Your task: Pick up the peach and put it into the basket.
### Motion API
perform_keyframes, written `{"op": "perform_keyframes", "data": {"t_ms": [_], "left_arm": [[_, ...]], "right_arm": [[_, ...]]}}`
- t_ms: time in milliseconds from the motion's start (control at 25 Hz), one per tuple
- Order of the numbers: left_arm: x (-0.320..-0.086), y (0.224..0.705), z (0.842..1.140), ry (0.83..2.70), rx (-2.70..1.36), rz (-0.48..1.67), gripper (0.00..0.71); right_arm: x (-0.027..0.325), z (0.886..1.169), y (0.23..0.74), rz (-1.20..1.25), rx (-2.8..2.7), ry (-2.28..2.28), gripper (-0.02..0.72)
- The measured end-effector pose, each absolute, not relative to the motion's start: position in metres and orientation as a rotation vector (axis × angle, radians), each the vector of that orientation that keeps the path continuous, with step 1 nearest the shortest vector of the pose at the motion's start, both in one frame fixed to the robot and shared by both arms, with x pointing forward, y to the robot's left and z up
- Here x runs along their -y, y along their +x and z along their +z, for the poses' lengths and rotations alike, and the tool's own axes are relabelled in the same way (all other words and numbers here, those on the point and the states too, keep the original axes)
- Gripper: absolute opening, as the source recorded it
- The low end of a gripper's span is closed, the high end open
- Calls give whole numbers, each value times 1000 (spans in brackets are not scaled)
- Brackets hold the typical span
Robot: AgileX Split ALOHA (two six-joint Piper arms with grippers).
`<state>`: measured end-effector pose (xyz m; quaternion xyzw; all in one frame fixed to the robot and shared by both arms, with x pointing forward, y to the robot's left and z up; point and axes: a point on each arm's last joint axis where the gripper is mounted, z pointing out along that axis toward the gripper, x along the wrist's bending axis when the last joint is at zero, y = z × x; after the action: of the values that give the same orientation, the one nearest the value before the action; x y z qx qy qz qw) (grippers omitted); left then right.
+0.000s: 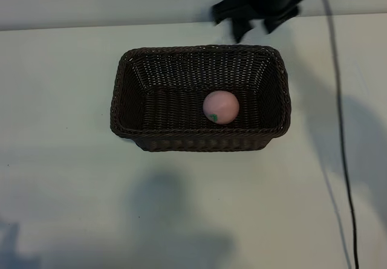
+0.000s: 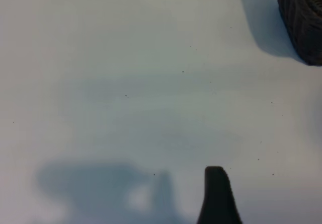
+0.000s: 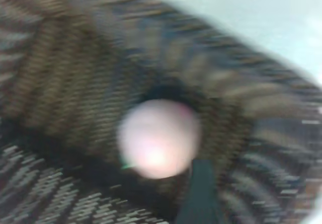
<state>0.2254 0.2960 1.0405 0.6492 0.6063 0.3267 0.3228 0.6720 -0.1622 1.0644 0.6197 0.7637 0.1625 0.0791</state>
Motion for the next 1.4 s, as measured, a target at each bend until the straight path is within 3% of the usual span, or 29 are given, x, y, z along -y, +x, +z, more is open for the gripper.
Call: {"op": "perform_keyframes", "data": {"t_ms": [400, 600, 800, 960, 1400], "left_arm": [[-296, 225, 1041, 1704, -1591, 858, 494], [-296, 225, 1041, 1704, -1591, 858, 494], [-296, 225, 1041, 1704, -1591, 858, 494], [-296, 225, 1041, 1704, -1591, 858, 494], [-296, 225, 1041, 1704, -1591, 858, 494]], "right_arm": [[296, 1064, 693, 391, -1991, 2078, 553], [333, 1064, 692, 374, -1902, 2147, 553], [340, 1081, 682, 396, -1868, 2141, 533], [338, 1116, 658, 454, -1829, 2095, 529], [329, 1182, 540, 521, -1755, 2015, 526]]}}
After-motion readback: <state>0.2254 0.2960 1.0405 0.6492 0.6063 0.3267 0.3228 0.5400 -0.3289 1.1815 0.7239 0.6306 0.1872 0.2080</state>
